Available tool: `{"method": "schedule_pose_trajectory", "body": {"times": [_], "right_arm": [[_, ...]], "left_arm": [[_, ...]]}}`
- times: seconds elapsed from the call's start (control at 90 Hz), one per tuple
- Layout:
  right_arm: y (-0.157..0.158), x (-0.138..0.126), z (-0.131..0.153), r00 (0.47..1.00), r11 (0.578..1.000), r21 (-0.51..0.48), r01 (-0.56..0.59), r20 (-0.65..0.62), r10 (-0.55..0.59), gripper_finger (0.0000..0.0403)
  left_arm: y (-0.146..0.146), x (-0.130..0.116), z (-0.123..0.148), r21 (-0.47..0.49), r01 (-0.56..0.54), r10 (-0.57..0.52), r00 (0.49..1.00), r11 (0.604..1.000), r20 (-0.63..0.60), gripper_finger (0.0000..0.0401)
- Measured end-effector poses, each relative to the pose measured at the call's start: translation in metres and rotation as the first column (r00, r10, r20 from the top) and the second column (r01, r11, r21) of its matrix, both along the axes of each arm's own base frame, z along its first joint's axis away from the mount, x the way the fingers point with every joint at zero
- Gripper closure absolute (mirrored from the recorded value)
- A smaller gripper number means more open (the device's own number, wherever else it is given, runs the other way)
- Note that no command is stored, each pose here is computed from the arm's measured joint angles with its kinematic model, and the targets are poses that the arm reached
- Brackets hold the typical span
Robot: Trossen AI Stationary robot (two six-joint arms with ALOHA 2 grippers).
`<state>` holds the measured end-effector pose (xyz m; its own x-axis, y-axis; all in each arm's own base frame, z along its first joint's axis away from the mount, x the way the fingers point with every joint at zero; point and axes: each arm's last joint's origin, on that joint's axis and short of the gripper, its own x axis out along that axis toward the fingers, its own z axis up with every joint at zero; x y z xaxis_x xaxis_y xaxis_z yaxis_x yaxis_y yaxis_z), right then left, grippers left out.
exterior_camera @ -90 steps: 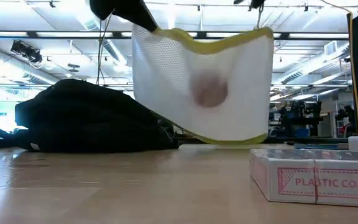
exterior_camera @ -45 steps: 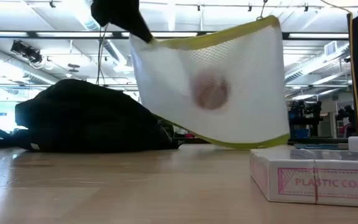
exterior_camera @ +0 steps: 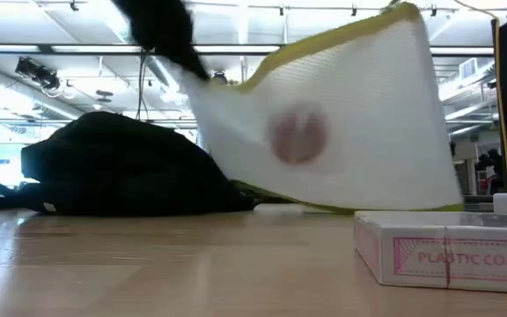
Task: Unpack backpack
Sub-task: Put the charger adapter into the zip lock bag
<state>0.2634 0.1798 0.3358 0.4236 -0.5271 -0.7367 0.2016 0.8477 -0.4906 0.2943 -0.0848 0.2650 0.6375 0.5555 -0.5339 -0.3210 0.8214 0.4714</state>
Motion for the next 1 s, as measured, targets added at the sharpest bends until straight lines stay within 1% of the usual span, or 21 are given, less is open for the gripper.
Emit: {"method": "schedule_pose_trajectory", "body": {"times": [0.056, 0.111, 0.156, 0.211, 0.256, 0.367, 0.489, 0.533, 0.6, 0.644, 0.678, 0.7, 0.767, 0.878, 1.0], "right_arm": [[0.001, 0.0, -0.003, 1.0, 1.0, 0.011, 0.001, -0.01, -0.001, 0.0403], [0.001, 0.0, -0.006, 1.0, 1.0, 0.02, 0.003, -0.018, -0.003, 0.0403], [0.001, 0.0, -0.007, 1.0, 1.0, 0.023, 0.008, -0.02, -0.008, 0.0403], [0.002, 0.001, -0.009, 1.0, 0.999, 0.04, 0.01, -0.016, -0.01, 0.0403], [0.004, 0.002, -0.012, 1.0, 0.997, 0.072, 0.01, -0.026, -0.008, 0.0403], [0.007, 0.004, -0.021, 0.998, 0.989, 0.146, 0.002, -0.058, 0.007, 0.0403], [0.012, 0.006, -0.036, 0.994, 0.973, 0.232, -0.001, -0.11, 0.027, 0.0403], [0.011, 0.006, -0.041, 0.991, 0.973, 0.229, -0.002, -0.131, 0.033, 0.0403], [0.01, 0.003, -0.043, 0.989, 0.98, 0.198, 0.009, -0.143, 0.02, 0.0403], [0.01, 0.001, -0.042, 0.991, 0.984, 0.178, 0.019, -0.137, 0.006, 0.0403], [0.01, -0.001, -0.041, 0.992, 0.985, 0.172, 0.022, -0.125, 0.0, 0.0403], [0.01, -0.002, -0.04, 0.993, 0.984, 0.174, 0.021, -0.121, 0.0, 0.0403], [0.01, -0.002, -0.038, 0.993, 0.982, 0.189, 0.022, -0.12, 0.001, 0.0403], [0.01, 0.001, -0.041, 0.989, 0.971, 0.237, 0.035, -0.151, 0.002, 0.0403], [0.011, 0.002, -0.042, 0.988, 0.969, 0.246, 0.035, -0.152, 0.003, 0.0403]], "left_arm": [[0.0, 0.002, 0.003, 0.009, 0.057, -0.057, 0.998, 0.998, -0.022, 0.0401], [0.001, 0.0, 0.003, 0.024, 0.048, -0.047, 0.998, 0.999, -0.037, 0.0401], [0.0, 0.001, 0.005, 0.004, 0.05, -0.05, 0.999, 0.999, -0.002, 0.0401], [-0.001, 0.002, 0.011, -0.035, 0.086, -0.085, 0.996, 0.996, 0.025, 0.0401], [-0.002, 0.003, 0.009, -0.042, 0.101, -0.1, 0.995, 0.994, 0.011, 0.0401], [-0.003, 0.003, 0.0, -0.057, 0.095, -0.097, 0.995, 0.994, -0.027, 0.0401], [-0.007, 0.001, 0.002, -0.063, 0.099, -0.098, 0.995, 0.993, 0.015, 0.0401], [-0.008, 0.001, 0.001, -0.063, 0.109, -0.109, 0.994, 0.992, 0.01, 0.0401], [-0.009, -0.001, -0.001, -0.03, 0.12, -0.121, 0.992, 0.992, -0.043, 0.0401], [-0.009, -0.002, 0.002, -0.011, 0.096, -0.096, 0.995, 0.995, -0.012, 0.0401], [-0.009, -0.001, 0.008, -0.025, 0.095, -0.094, 0.995, 0.995, 0.04, 0.0401], [-0.01, 0.001, 0.011, -0.041, 0.113, -0.111, 0.992, 0.993, 0.06, 0.0401], [-0.01, 0.002, 0.012, -0.077, 0.174, -0.171, 0.984, 0.982, 0.045, 0.0401], [-0.009, 0.002, 0.003, -0.083, 0.167, -0.166, 0.986, 0.982, 0.02, 0.0401], [-0.009, 0.001, -0.001, -0.097, 0.148, -0.145, 0.989, 0.984, 0.033, 0.0401]]}}
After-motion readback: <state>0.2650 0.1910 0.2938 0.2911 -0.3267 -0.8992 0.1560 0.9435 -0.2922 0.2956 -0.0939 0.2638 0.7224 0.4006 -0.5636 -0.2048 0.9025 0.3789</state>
